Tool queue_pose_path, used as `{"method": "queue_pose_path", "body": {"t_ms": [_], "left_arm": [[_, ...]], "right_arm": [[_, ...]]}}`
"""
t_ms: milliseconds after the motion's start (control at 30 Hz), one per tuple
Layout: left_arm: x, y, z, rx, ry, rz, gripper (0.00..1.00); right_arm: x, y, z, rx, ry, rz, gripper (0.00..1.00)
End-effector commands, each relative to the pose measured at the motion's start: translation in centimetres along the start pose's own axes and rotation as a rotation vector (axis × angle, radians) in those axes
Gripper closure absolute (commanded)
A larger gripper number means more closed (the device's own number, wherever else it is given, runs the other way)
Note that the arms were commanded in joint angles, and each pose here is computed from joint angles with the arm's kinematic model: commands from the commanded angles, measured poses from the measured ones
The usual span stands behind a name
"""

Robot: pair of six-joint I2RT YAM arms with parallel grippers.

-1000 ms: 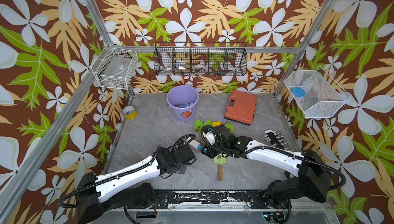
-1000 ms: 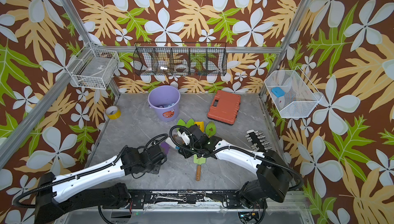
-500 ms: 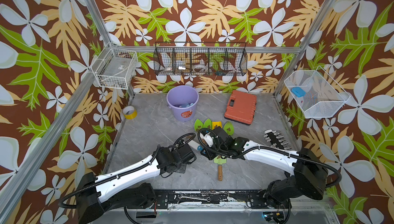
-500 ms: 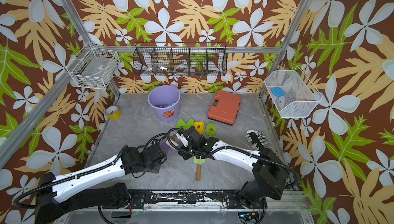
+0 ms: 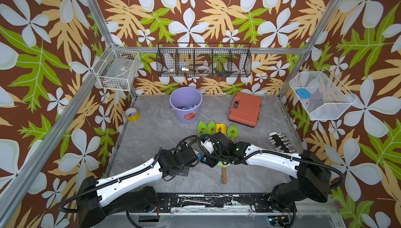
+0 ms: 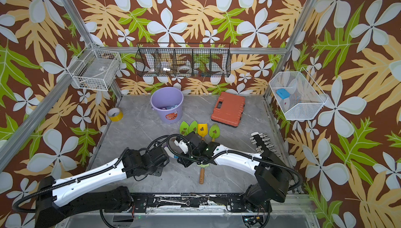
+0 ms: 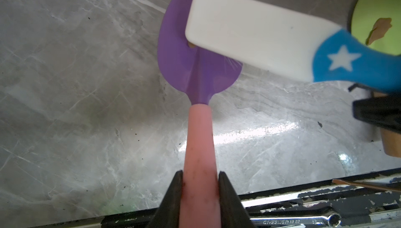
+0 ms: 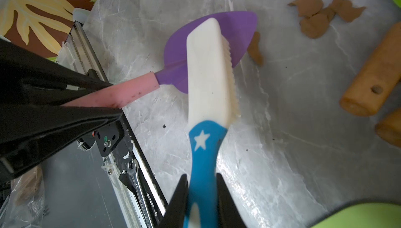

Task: Brush the soil off the hand trowel and place it into the bucket
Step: Brush off the soil from the hand trowel.

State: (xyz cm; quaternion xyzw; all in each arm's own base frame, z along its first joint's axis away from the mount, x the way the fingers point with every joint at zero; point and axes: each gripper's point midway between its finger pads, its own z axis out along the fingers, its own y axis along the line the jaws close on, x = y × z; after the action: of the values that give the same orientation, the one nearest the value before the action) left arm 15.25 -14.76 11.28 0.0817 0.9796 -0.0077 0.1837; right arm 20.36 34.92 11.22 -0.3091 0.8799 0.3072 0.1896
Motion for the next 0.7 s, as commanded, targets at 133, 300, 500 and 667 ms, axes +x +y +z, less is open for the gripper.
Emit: {"method": "queue_pose_path", "body": {"t_ms": [133, 300, 500, 667], "left_arm": [[-0.1, 0.4, 0.1, -0.013, -0.015, -0.004, 1.0], [-0.5, 0.1, 0.0, -0.006, -0.026, -0.004, 1.0], [-0.8, -0.1, -0.3, 0.005, -0.039, -0.002, 1.0], [-1.1, -0.5, 0.1, 0.026, -0.061, -0.005, 1.0]], "right_arm": [[-3.2, -0.3, -3.2, 0.084, -0.128, -0.014, 1.0], [-1.3, 3.8, -2.0, -0.035, -0.044, -0.077, 1.0], [0.5, 1.4, 0.6, -0.008, 0.027, -0.032, 1.0], [-2.9, -4.5, -1.8, 0.057, -0.139, 0.13, 1.0]]}}
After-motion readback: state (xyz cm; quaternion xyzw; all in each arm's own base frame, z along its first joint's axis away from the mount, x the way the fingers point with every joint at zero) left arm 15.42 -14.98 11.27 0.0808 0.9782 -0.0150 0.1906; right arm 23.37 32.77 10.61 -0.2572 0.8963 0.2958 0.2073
